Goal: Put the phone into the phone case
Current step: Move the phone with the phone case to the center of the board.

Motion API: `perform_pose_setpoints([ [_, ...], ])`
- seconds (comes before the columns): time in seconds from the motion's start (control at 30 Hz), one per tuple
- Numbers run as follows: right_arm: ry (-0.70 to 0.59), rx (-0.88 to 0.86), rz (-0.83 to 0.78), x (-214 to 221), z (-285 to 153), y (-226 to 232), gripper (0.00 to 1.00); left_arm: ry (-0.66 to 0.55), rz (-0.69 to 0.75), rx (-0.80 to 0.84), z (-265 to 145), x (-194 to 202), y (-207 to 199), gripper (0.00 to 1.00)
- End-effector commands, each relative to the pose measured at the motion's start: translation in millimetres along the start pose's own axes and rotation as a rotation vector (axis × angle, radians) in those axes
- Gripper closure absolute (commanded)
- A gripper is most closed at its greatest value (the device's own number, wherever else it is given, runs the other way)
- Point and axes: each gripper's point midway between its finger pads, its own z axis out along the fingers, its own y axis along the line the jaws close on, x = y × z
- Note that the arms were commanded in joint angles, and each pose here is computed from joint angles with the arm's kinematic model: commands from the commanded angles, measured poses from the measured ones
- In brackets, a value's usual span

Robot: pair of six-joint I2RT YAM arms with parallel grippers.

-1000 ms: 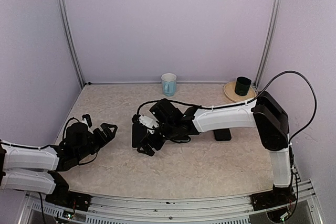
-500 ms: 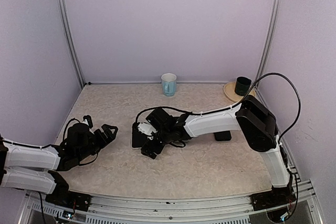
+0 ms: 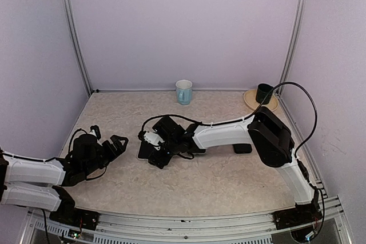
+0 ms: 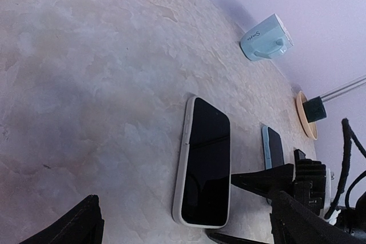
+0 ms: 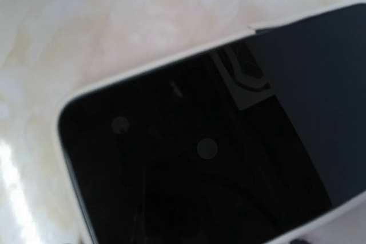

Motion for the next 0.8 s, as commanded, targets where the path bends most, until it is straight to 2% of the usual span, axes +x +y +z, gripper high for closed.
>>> perform_pose_setpoints([
  [0.0, 0.011, 0.005, -0.017, 2.1, 14.5, 2.4, 0.2, -0.032, 0.0, 0.015, -2.9, -7.2, -4.9, 0.01],
  [0.37, 0.007, 0.011, -0.045, -5.3, 25.6, 0.3, 0.17, -0.038, 0.0, 0.008, -3.0, -8.6, -3.0, 0.01],
  [0.53, 0.017, 0.022, -0.003, -2.4, 10.6, -5.8, 0.16, -0.048, 0.014, -0.02, 1.1, -14.5, 0.9, 0.01],
  [0.77, 0.034, 0.117, 0.092, 10.9, -11.2, -52.0, 0.16, -0.013, 0.045, -0.031, 19.7, -15.6, -5.9, 0.01],
])
